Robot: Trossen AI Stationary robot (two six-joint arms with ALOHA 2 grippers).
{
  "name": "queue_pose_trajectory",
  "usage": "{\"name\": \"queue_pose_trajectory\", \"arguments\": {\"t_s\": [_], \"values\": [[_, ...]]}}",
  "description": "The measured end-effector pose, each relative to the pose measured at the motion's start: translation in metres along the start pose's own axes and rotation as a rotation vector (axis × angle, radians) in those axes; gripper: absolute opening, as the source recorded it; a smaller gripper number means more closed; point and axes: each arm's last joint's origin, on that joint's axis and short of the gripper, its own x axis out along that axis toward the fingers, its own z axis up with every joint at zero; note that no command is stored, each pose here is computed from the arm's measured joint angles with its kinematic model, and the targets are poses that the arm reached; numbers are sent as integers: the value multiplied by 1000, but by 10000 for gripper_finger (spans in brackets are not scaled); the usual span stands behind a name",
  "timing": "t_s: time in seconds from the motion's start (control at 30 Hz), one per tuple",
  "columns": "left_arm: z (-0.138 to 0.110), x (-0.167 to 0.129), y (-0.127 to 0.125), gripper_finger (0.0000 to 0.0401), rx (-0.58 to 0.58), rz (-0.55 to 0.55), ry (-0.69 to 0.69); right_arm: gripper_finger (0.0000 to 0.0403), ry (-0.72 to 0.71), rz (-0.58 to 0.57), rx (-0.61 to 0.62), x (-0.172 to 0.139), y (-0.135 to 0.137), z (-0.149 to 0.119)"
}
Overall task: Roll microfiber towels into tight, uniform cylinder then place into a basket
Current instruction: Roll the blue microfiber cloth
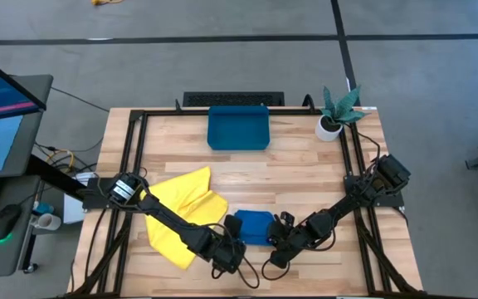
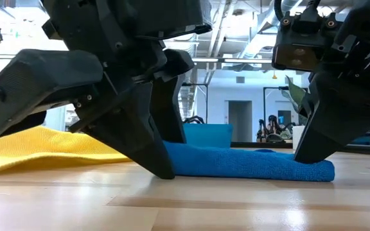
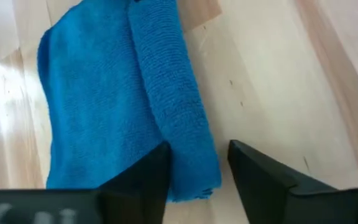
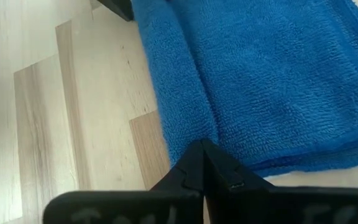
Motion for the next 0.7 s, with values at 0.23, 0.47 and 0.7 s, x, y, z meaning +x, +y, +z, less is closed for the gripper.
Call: {"name": "queue_pose_trajectory", "arguments": {"t_s": [0.23, 0.47, 0.7], "values": [[0, 2, 1, 47, -87, -10, 1, 17, 23, 30, 47, 0, 1, 0], [1, 6, 9, 15, -263, -85, 12, 23, 120, 230, 179, -1, 13, 2], [4, 10, 20, 15, -354, -223, 23, 29, 138, 279, 176, -2, 17, 0]]}}
